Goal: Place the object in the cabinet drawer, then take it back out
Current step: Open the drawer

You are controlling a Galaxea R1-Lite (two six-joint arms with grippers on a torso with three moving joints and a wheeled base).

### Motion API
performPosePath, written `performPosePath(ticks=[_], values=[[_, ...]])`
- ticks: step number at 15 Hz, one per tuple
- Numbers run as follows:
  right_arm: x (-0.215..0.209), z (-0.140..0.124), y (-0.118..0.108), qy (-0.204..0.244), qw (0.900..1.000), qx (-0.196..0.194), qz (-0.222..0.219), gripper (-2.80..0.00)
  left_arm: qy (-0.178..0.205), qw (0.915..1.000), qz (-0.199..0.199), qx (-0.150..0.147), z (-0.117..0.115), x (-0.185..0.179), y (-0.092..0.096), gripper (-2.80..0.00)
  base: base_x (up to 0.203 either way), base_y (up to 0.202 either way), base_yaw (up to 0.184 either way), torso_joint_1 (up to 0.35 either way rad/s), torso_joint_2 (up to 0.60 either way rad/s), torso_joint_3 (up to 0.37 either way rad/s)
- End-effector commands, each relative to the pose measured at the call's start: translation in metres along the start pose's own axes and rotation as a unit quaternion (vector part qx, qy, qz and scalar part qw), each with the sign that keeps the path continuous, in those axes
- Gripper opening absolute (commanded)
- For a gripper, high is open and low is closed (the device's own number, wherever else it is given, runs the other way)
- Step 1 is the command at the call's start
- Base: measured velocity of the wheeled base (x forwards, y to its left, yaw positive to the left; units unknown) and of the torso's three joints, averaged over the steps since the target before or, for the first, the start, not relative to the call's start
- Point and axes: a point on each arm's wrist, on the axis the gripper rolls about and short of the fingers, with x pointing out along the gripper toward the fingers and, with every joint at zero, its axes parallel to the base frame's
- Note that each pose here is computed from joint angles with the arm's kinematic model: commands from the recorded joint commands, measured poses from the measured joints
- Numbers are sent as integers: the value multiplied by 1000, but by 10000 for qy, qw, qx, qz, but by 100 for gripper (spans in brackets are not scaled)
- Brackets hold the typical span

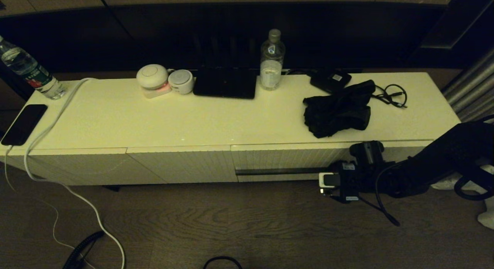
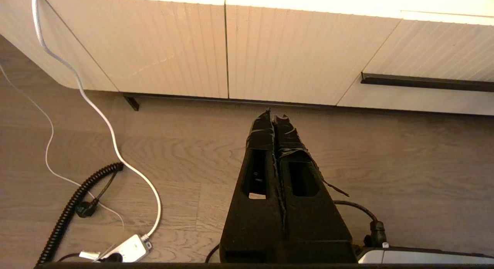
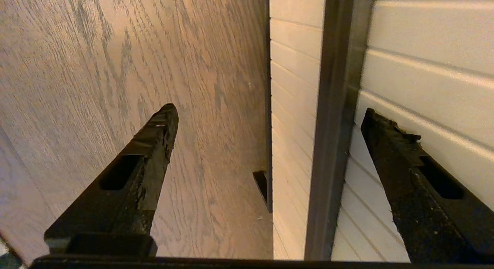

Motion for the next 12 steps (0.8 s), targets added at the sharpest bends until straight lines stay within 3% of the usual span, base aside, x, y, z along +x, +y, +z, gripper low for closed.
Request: performPosePath(ticks=[1,12], values=[[8,-1,2,-1,10000,-32,8,0,-10,10000,2,-3,0,0,0,-280,0,0,0,0,0,0],[16,-4,14,69,9997,42,251,0,-3,10000,3,-3,0,0,0,-280,0,0,0,0,0,0]])
